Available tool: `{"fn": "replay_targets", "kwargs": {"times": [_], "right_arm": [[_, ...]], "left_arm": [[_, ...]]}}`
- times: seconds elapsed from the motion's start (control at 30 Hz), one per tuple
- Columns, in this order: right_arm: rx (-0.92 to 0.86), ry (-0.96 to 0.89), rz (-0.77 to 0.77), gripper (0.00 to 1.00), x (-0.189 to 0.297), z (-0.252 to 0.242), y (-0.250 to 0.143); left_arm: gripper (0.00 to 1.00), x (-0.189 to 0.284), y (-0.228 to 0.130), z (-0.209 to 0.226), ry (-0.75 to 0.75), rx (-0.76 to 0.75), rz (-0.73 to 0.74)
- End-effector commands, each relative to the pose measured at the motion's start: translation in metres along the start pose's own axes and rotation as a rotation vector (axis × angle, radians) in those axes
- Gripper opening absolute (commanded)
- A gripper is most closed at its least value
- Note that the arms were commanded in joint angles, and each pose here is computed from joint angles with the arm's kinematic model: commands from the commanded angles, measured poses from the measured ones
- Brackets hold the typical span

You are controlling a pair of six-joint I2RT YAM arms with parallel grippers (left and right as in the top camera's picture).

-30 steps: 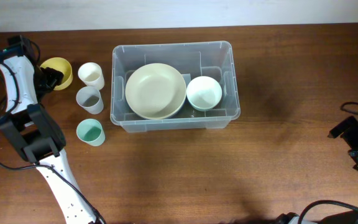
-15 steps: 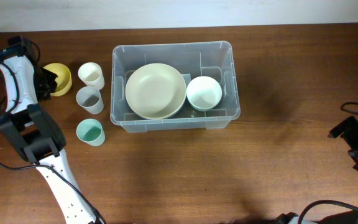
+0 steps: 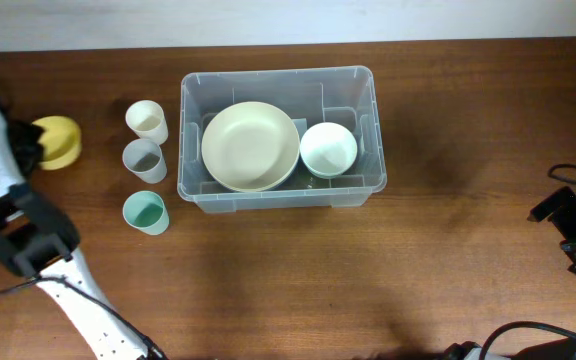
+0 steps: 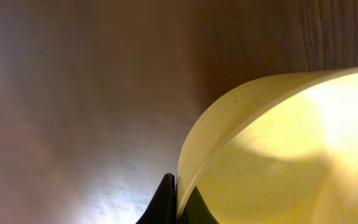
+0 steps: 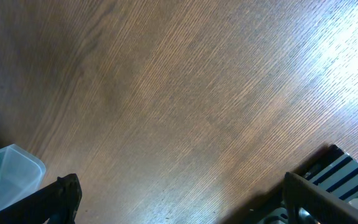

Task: Pack container
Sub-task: 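Close the left gripper on the yellow bowl's rim, then lift the yellow bowl and carry it right over the container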

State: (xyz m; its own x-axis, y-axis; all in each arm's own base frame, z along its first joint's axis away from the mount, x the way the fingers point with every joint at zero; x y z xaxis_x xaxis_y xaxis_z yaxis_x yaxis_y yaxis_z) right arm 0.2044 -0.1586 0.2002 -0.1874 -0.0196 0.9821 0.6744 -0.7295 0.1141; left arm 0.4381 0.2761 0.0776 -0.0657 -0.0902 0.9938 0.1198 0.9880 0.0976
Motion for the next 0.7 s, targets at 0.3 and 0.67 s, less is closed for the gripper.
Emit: {"fn": "replay_targets", "kwargs": {"times": [0.3, 0.67], "right_arm": [[-0.010, 0.006, -0.004, 0.99, 0.000, 0.000, 0.000], [-0.010, 0.006, -0.004, 0.99, 0.000, 0.000, 0.000]], "left_arm": [[0.01, 0.223, -0.008, -0.010, -0.606, -0.095, -0.004], [0.01, 0.310, -0.222, -0.044, -0.760, -0.823, 0.090]]}}
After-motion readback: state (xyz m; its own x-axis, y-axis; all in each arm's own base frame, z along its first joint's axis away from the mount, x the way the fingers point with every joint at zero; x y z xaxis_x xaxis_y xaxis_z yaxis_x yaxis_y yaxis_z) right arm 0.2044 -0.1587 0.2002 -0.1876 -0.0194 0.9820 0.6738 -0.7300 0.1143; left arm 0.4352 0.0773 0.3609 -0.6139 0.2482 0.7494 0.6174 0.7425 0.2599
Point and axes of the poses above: each gripper's point midway between its finger pads, its own x axis back along the fingers, its own z axis along the line the jaws close on, y = z × x, the point moved 3 cm from there along x, back along the fingers, and after that the axes turned 10 degrees about x, right-handed, at the moved point
